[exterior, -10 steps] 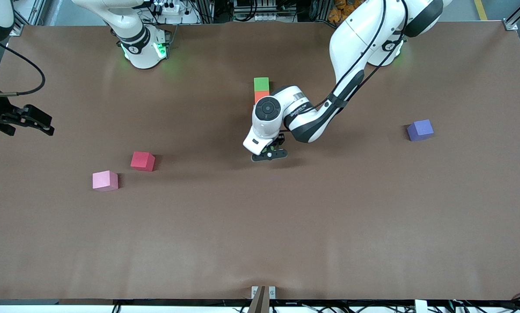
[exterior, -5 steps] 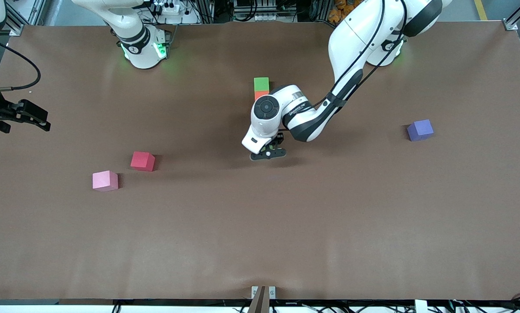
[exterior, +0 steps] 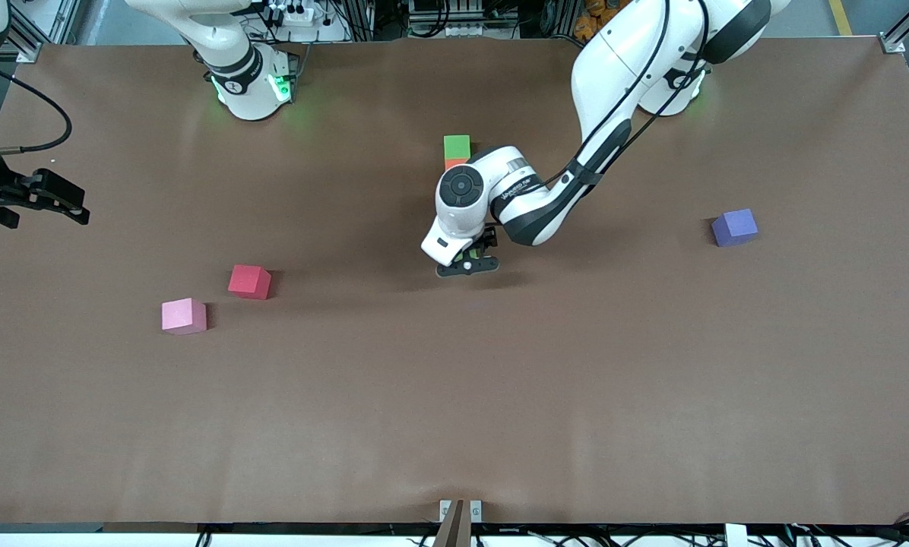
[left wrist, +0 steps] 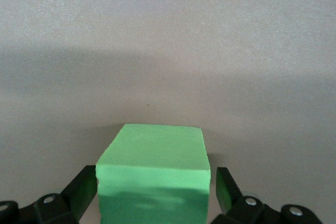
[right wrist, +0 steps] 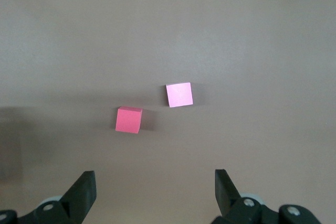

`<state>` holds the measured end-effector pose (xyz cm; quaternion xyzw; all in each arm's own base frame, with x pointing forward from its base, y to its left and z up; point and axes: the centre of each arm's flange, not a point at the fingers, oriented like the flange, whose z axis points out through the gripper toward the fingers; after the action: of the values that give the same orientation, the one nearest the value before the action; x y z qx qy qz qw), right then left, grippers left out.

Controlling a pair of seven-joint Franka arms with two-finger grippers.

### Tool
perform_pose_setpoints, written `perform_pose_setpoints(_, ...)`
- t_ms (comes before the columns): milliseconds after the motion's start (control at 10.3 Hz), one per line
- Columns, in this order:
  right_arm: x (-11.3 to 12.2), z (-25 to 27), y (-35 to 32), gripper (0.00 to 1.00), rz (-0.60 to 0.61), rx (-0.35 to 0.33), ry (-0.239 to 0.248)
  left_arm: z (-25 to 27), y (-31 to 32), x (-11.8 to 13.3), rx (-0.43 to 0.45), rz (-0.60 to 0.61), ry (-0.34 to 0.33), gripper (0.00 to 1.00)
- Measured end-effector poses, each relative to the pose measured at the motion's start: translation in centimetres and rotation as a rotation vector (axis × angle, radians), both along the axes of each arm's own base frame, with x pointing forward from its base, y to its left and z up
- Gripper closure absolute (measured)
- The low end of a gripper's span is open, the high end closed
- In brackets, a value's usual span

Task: Arrange blocks into number 1

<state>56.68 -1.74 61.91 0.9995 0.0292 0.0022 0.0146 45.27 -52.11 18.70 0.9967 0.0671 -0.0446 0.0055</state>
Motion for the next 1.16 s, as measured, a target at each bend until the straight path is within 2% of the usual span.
perform_pose_setpoints(387,0.0,0.1,0.4,0.0,0.014,0.002,0.001,4.7,0.3,1.1,0.029,0.025,-0.028,0.0)
perform_pose_setpoints(581,0.0,0.1,0.9,0.0,0.022,0.003,0.002,8.9,1.9,2.8,0.044,0.061,-0.064,0.0)
perform_pose_setpoints(968,0.0,0.1,0.8,0.0,0.021,0.003,0.004,17.3,12.5,11.3,0.06,0.216,-0.137,0.0)
perform_pose_setpoints(1161,0.0,0.0,0.8,0.0,0.02,0.003,0.004,21.0,19.1,14.6,0.074,0.247,-0.153,0.0)
